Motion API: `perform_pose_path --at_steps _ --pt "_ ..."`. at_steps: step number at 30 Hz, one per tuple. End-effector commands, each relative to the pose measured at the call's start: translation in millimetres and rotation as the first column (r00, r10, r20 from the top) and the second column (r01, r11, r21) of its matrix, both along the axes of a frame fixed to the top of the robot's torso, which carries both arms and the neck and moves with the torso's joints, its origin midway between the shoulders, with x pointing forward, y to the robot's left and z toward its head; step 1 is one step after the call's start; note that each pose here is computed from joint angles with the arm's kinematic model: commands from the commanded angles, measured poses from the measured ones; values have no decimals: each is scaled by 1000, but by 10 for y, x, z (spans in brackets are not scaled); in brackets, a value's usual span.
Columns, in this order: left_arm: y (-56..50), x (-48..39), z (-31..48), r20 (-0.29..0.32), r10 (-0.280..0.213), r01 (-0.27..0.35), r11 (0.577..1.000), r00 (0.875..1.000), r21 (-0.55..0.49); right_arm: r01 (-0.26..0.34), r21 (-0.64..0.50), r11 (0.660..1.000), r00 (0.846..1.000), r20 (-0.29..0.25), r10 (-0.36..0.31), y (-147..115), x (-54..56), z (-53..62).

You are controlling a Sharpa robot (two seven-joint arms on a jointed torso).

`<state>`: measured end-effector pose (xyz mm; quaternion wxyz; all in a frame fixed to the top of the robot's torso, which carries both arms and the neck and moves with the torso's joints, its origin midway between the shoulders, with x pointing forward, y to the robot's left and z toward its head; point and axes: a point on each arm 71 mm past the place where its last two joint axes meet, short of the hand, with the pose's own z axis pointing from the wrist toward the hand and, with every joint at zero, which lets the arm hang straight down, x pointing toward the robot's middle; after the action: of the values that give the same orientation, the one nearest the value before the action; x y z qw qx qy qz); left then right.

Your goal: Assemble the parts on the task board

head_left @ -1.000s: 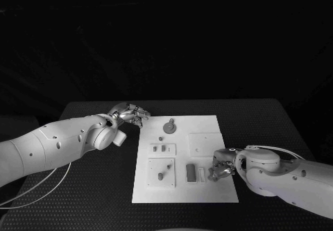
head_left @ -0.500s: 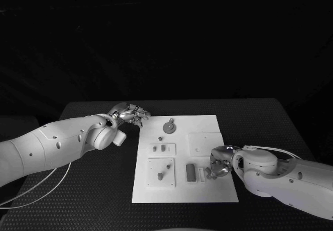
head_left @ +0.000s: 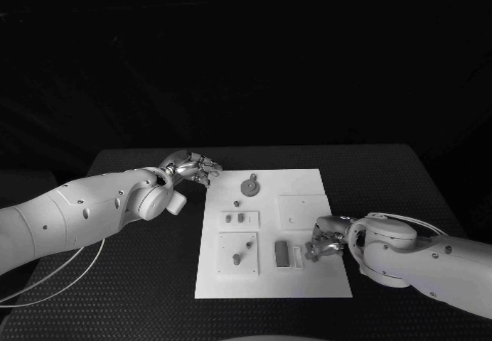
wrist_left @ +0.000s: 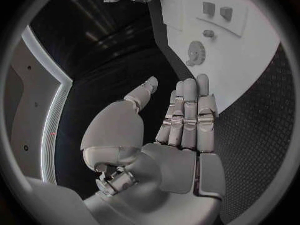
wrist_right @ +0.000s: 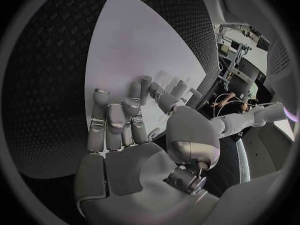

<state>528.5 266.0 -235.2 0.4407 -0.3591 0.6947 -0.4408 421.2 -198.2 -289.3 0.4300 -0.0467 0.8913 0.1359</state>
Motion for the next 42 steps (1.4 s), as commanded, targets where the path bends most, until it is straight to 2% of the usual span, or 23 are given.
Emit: perform_pose_path --at_steps 1,7,10,14,23,29,33,42 --pt "-19 -3 9 -2 -13 13 1000 1000 -11 87 70 994 993 -91 -80 -7 -79 -91" --pt "-11 -5 9 -2 -11 11 1000 1000 -10 193 152 970 977 -123 -175 -64 -100 -39" --pt "-13 -9 10 -3 -12 12 1000 1000 -10 272 221 936 956 -177 -236 -68 -131 3" --pt "-16 -11 10 -4 -13 13 1000 1000 -11 301 247 921 945 -208 -253 -38 -174 24" --pt "-19 -12 10 -5 -16 16 1000 1000 -12 302 251 920 945 -207 -253 -21 -179 27" --pt "-22 -13 9 -6 -17 17 1000 1000 -12 275 224 935 946 -236 -221 0 -180 -7" --pt "-24 -13 9 -6 -18 18 1000 1000 -12 251 208 946 956 -205 -208 6 -155 -12" --pt "-30 -12 7 -9 -21 21 1000 1000 -13 227 215 950 959 -219 -180 103 -188 -49"
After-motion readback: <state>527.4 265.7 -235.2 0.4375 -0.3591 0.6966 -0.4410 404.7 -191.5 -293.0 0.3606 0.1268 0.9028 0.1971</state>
